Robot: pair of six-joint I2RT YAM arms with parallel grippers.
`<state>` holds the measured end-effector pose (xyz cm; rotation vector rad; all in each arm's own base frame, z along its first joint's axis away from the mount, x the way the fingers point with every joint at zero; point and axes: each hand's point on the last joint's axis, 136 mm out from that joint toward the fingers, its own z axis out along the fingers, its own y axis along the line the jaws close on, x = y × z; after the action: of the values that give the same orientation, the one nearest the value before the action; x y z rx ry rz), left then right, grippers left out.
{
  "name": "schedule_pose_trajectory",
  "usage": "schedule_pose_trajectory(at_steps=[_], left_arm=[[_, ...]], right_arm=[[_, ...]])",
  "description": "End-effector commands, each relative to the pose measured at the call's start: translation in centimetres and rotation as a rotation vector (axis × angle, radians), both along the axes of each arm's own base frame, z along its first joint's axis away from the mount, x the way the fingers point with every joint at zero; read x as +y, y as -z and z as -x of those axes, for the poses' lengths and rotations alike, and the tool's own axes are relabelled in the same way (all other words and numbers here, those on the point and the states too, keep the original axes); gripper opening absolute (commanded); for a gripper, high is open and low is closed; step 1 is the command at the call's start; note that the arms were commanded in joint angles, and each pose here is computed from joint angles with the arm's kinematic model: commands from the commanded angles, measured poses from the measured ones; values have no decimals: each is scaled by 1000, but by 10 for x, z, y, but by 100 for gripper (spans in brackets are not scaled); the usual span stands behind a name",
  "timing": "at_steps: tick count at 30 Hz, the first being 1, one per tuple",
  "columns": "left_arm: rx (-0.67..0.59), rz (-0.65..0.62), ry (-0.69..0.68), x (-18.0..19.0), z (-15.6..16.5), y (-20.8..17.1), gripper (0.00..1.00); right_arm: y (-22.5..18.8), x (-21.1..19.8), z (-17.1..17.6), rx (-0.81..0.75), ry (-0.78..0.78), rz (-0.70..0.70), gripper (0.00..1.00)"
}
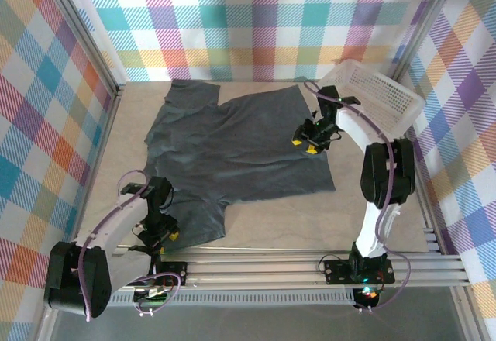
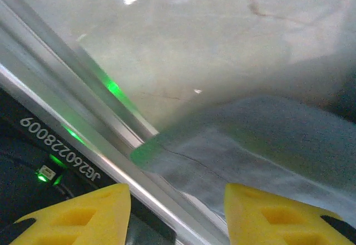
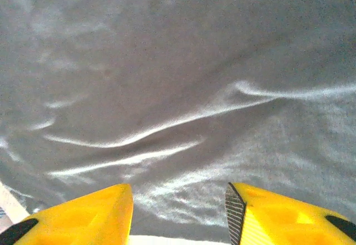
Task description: Fold and stack the t-shirts
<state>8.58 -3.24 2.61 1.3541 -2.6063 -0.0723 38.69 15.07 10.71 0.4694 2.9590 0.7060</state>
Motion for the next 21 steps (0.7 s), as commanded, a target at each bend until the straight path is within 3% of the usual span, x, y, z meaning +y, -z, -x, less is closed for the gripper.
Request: schedule_pose_trajectory(at_steps=[1,8,16,21], left_arm=[[-16,-67,-21,8,-3,4,48],[-158,-54,-37,-1,-47,17,42],[-63,-43,-6,-17,-34,29,45],[-145,32,-90,-38,-51,33,29]], right_arm=[[-9,4,18,23,7,-31,49],[-12,6,46,43,32,-73,48],[-21,4,60,40,70,-92,48],[-22,4,57,34,67,-87,48]])
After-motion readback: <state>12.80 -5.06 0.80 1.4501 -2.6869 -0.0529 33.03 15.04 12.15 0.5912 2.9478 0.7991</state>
